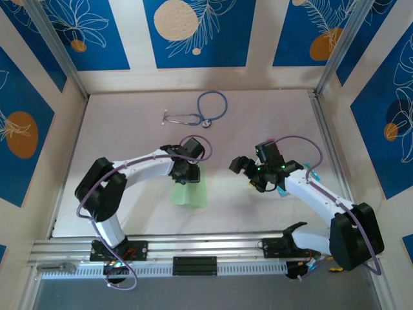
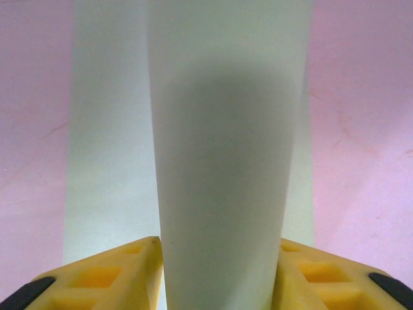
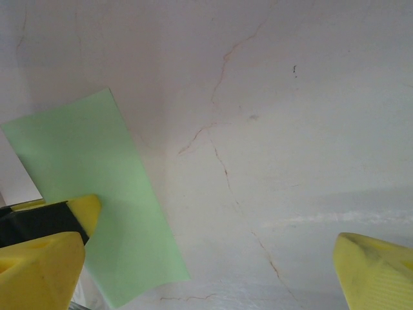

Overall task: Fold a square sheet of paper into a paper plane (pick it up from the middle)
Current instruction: First fold the square sheet of paper in half at the center of the table.

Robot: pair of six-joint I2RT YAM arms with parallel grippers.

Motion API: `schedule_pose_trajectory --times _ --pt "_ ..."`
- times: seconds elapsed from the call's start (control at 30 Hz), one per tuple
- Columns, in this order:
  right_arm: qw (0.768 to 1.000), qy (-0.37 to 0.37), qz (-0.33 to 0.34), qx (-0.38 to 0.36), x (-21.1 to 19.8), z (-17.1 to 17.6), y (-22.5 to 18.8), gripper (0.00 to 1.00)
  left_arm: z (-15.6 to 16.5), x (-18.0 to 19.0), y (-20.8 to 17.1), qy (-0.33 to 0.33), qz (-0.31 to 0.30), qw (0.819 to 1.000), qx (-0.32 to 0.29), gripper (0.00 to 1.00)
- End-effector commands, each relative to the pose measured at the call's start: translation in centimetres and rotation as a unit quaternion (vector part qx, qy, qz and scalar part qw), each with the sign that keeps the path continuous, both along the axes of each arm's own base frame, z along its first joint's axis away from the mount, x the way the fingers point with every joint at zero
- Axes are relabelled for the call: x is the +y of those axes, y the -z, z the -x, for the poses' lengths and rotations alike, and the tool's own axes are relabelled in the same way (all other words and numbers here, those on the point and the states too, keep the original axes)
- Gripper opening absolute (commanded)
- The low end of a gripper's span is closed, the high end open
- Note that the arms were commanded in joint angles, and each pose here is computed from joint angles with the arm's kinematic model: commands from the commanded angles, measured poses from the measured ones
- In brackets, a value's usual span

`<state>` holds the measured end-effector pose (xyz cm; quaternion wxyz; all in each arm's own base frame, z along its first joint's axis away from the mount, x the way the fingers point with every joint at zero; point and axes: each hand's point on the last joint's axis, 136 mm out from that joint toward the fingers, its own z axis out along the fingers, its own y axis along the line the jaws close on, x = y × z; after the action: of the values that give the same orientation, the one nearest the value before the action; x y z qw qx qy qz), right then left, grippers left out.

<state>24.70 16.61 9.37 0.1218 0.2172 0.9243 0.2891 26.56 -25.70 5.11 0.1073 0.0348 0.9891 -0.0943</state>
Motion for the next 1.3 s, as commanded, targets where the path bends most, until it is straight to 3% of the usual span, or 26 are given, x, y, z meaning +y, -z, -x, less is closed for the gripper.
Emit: schedule_pose_trajectory --times 0.0,0.23,0.4,0.5,0.93,1.17,1.27 --pt "1.0 -0.001 -0.009 0.006 0.4 0.0 -0.3 0.99 -0.2 -2.0 -3.0 0.019 0.055 0.998 -0.013 0.44" --pt "0.999 0.013 -0.026 -0.022 0.4 -0.8 -1.5 0.99 -0.3 -5.2 -7.1 0.031 0.161 0.986 -0.017 0.43" --pt "0.997 0.046 -0.021 -0.062 -0.8 -1.1 -1.9 0.98 -0.3 -7.9 -9.7 0.028 0.285 0.958 -0.004 0.4" --pt "0.996 0.032 -0.035 -0.081 -0.8 -0.9 -2.3 0.97 -0.6 -8.3 -9.6 0.008 0.33 0.944 0.006 0.4" --pt "0.987 -0.022 -0.139 -0.074 1.1 -0.7 -3.4 0.86 -1.0 -6.3 -2.4 -0.047 0.303 0.952 0.027 0.39" --pt "0.986 -0.042 -0.144 -0.072 1.9 -0.7 -3.2 0.82 -1.2 -4.9 0.5 -0.065 0.284 0.956 0.022 0.42" --pt "0.988 -0.053 -0.111 -0.097 2.3 -0.8 -3.0 0.82 -1.2 -4.2 1.3 -0.065 0.261 0.963 0.019 0.45"
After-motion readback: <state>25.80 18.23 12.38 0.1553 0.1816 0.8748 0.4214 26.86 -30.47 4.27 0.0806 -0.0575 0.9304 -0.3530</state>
